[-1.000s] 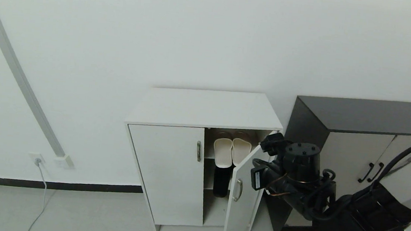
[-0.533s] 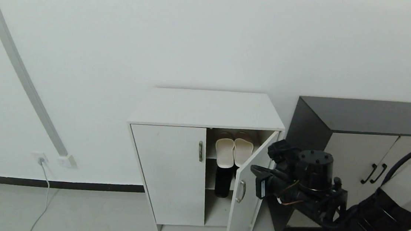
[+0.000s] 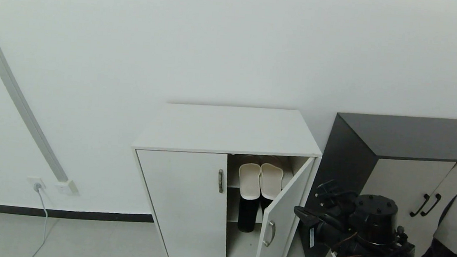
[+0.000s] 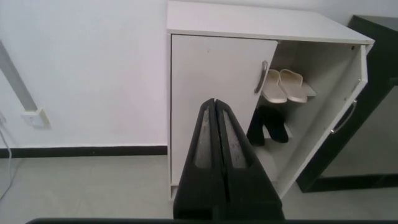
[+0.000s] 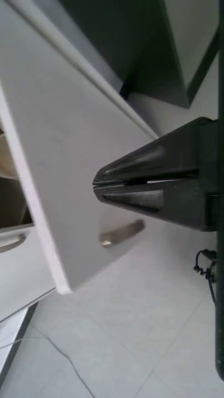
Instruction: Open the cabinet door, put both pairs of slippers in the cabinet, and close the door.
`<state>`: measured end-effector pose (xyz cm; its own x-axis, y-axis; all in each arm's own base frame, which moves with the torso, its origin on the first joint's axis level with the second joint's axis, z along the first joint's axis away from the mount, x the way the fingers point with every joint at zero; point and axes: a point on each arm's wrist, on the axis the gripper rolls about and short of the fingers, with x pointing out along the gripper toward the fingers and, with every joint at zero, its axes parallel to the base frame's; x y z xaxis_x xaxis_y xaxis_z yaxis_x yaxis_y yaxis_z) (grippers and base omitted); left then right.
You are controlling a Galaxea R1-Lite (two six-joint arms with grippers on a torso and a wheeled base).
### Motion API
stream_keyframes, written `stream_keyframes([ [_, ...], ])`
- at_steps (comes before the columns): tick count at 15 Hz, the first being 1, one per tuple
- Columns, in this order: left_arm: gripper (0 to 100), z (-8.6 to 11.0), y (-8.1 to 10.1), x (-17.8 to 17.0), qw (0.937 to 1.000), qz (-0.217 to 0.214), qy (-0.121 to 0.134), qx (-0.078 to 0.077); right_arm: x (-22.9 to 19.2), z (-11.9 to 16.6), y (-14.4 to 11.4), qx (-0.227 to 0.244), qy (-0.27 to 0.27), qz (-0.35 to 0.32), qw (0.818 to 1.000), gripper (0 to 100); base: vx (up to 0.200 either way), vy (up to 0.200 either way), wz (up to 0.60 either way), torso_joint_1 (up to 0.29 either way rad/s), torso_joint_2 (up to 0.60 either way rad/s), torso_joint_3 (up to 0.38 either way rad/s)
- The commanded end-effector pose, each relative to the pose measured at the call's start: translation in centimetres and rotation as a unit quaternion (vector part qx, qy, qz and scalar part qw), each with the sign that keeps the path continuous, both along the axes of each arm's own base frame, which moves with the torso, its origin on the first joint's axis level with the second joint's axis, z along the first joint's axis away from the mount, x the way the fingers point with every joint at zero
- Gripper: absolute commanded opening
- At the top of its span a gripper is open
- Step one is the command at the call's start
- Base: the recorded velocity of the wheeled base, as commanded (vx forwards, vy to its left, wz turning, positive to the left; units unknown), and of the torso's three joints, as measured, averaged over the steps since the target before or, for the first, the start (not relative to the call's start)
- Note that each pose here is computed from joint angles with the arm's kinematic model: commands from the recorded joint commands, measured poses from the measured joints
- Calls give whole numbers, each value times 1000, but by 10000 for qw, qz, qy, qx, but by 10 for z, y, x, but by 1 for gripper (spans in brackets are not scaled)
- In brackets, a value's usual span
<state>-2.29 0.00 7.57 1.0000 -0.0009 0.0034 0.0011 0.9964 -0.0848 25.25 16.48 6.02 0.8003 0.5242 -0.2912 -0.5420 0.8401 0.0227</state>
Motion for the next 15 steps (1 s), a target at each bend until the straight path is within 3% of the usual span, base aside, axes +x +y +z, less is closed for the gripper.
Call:
stream_keyframes([
  [1, 0, 0, 0, 0, 10000, -3, 9, -5, -2, -4, -1, -53, 79, 1, 10000, 0, 0, 0, 0, 0, 0, 0],
  [6, 0, 0, 0, 0, 10000, 4, 9, -28, 8, -12, 4, -55, 95, 7, 9999, 0, 0, 0, 0, 0, 0, 0],
  [15, 0, 0, 0, 0, 10000, 4, 9, -20, 65, -29, 25, 100, -151, -184, 9997, 0, 0, 0, 0, 0, 0, 0],
])
